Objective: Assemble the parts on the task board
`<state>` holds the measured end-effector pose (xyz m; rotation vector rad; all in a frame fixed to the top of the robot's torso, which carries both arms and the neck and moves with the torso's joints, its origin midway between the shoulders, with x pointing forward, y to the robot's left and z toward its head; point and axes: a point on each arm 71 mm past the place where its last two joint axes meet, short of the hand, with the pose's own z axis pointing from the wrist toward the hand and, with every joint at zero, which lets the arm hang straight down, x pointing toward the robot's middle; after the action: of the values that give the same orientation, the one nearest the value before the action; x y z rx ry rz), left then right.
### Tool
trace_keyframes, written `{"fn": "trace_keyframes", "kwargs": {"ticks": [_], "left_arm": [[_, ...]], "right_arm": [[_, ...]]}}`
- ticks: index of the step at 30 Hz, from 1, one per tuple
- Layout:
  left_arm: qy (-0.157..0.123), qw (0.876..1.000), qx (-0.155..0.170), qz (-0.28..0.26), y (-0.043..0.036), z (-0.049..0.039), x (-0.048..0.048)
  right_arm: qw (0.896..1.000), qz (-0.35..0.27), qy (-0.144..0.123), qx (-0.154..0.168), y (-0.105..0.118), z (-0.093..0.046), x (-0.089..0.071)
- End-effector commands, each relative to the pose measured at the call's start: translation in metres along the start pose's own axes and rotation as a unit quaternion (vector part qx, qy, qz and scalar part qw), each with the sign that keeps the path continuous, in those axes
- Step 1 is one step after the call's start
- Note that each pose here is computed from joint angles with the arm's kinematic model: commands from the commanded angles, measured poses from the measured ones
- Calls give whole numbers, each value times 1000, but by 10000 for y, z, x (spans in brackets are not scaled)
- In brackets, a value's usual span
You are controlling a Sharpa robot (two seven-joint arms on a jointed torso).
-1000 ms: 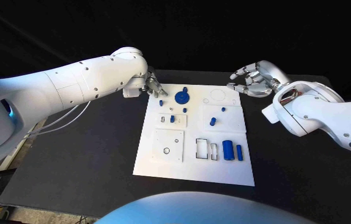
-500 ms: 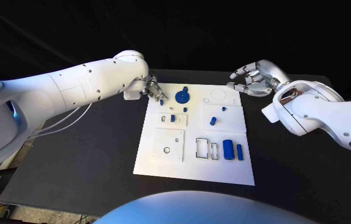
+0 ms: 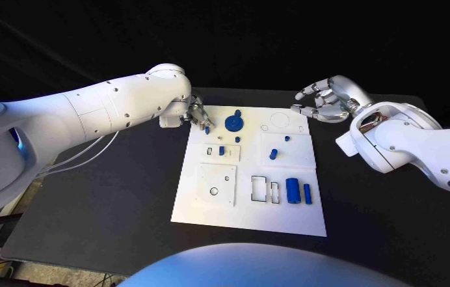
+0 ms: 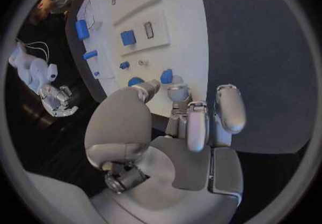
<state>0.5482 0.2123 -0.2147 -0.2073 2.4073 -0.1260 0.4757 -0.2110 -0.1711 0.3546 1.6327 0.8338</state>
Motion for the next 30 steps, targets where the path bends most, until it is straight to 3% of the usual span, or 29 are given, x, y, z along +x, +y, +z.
{"fn": "trace_keyframes", "kwargs": {"ticks": [1,30], "left_arm": [[10,1000,12,-3,-35,1,18],[14,999,24,-27,-39,6,22]], "right_arm": [[1000,-2,7,-4,8,1,15],[1000,-2,5,-4,4,3,11]]}}
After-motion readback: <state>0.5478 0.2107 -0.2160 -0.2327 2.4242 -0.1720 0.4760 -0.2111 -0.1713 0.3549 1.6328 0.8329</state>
